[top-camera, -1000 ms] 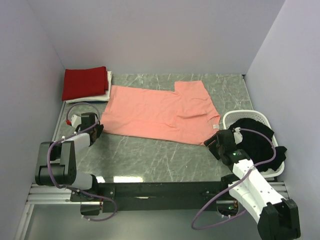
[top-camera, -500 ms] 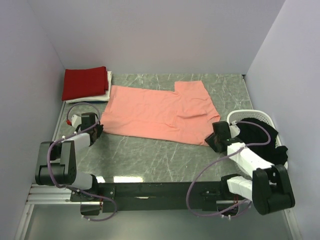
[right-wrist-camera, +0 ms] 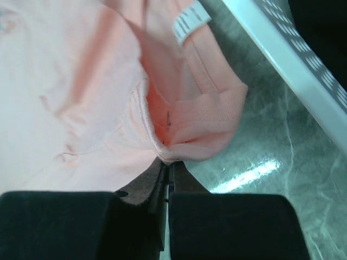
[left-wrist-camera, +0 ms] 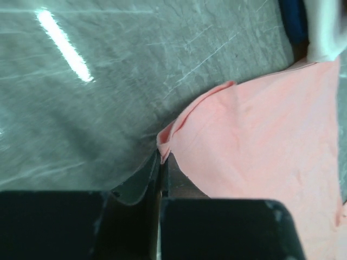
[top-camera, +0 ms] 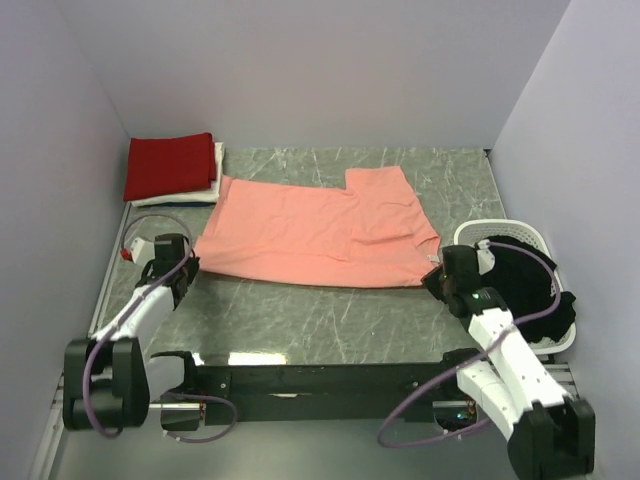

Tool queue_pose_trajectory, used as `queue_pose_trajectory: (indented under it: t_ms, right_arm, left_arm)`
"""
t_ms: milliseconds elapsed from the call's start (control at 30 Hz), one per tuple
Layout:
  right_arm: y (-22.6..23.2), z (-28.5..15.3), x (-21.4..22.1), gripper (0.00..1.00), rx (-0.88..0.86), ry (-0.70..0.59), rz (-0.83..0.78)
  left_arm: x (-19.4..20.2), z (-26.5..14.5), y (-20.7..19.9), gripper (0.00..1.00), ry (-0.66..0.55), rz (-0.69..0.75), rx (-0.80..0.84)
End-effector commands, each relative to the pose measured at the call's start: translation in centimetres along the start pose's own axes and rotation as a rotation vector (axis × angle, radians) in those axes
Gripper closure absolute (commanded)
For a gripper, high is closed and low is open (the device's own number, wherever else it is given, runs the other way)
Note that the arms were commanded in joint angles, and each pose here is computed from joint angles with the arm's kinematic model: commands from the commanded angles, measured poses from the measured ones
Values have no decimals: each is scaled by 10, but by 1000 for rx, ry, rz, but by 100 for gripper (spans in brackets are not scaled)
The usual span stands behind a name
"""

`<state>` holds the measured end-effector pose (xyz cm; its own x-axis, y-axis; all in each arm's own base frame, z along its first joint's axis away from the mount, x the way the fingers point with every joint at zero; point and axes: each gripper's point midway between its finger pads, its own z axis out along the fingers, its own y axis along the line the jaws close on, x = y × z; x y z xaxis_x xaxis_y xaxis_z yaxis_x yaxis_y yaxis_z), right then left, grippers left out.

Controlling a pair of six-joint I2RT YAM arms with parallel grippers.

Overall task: Fold and stack the t-shirts
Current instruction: Fold the tshirt

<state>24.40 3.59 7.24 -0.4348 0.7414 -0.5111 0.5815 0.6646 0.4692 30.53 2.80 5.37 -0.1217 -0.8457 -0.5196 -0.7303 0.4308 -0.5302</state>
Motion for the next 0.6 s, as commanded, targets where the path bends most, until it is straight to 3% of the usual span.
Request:
queue_pose_trajectory:
  t_ms: [0,200,567]
  right_arm:
    - [-10,-23,-4,100,7,-13,-17]
    - [-13,-54,3,100,-56,5,6]
    - [-15,-102,11,98,-180,7,56]
  left_arm:
    - [-16,-19,20,99,-74,-18,-59]
    - [-25,-49,36,99,-123,-77,-59]
    - [-9,-73,65,95,-104,-164,-68]
